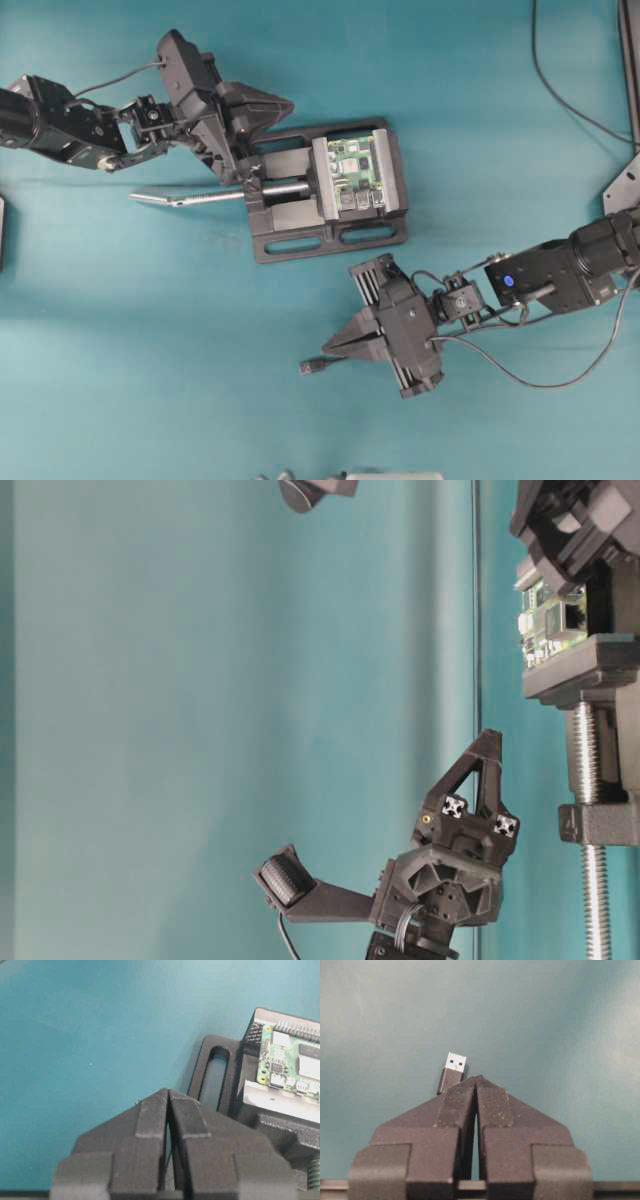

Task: Insert the USB into the fixed PCB.

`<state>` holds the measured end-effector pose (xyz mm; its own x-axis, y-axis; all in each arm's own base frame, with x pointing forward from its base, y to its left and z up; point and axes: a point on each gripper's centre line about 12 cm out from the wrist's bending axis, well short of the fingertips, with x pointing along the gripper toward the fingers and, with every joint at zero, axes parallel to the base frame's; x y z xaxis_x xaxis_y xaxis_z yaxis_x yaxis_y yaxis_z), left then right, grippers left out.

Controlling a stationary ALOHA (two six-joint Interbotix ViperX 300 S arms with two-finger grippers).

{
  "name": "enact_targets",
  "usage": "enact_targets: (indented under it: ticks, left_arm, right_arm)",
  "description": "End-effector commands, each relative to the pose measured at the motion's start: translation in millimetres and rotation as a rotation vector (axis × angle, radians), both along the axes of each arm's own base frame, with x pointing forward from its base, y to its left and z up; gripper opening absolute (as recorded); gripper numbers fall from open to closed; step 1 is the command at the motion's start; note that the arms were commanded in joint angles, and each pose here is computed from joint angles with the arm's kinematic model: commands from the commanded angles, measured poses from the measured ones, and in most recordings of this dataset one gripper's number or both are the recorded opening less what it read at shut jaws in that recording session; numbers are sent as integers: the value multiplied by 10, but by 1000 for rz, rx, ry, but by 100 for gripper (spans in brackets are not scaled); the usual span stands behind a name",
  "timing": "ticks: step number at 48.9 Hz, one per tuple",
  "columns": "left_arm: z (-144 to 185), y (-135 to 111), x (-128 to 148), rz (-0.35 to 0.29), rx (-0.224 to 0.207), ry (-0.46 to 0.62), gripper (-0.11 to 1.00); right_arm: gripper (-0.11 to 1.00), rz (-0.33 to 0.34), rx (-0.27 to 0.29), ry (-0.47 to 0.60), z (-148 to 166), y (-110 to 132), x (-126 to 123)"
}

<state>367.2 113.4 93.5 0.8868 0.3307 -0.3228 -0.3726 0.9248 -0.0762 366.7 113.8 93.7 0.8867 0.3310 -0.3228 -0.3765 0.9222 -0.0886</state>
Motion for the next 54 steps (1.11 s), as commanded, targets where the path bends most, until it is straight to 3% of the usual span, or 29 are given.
enact_targets:
  ticks: [1, 4, 10, 21, 25, 29, 35, 37, 40, 43, 49, 54]
  left_arm:
    - [373, -250, 66, -108, 67, -88, 1]
    - [492, -326, 14, -127, 81, -102, 5]
    - [656, -454, -187, -149, 68, -101, 0]
    - [744, -791, -711, -203, -40, -29, 4]
    - [779, -896, -916, -228, -63, -21, 17]
    - [818, -984, -1135, -257, -63, -34, 38]
    - [951, -1104, -1430, -306, -58, -99, 76]
    - [1022, -1143, -1538, -327, -53, -129, 82]
    - [1067, -1160, -1676, -339, -53, -142, 79]
    - [1042, -1161, -1823, -346, -46, -113, 78]
    - [886, -1176, -2100, -370, -39, 1, 78]
    - [948, -1173, -2213, -370, -35, -66, 78]
  right_arm:
    - [0, 9, 15, -46, 132, 51, 60]
    - [0, 10, 21, -48, 159, 63, 61]
    - [0, 4, 43, -62, 245, 80, 110]
    - [0, -6, 52, -76, 324, 92, 214]
    - [0, -8, 38, -48, 289, 82, 207]
    - [4, -9, 29, -25, 256, 76, 193]
    - [26, -14, 33, -21, 261, 75, 204]
    - [36, -14, 33, -24, 269, 77, 213]
    - [49, -14, 34, -29, 281, 84, 237]
    - [56, -15, 33, -29, 269, 90, 262]
    - [54, -15, 30, -14, 187, 106, 295]
    - [54, -26, 30, 13, 70, 104, 308]
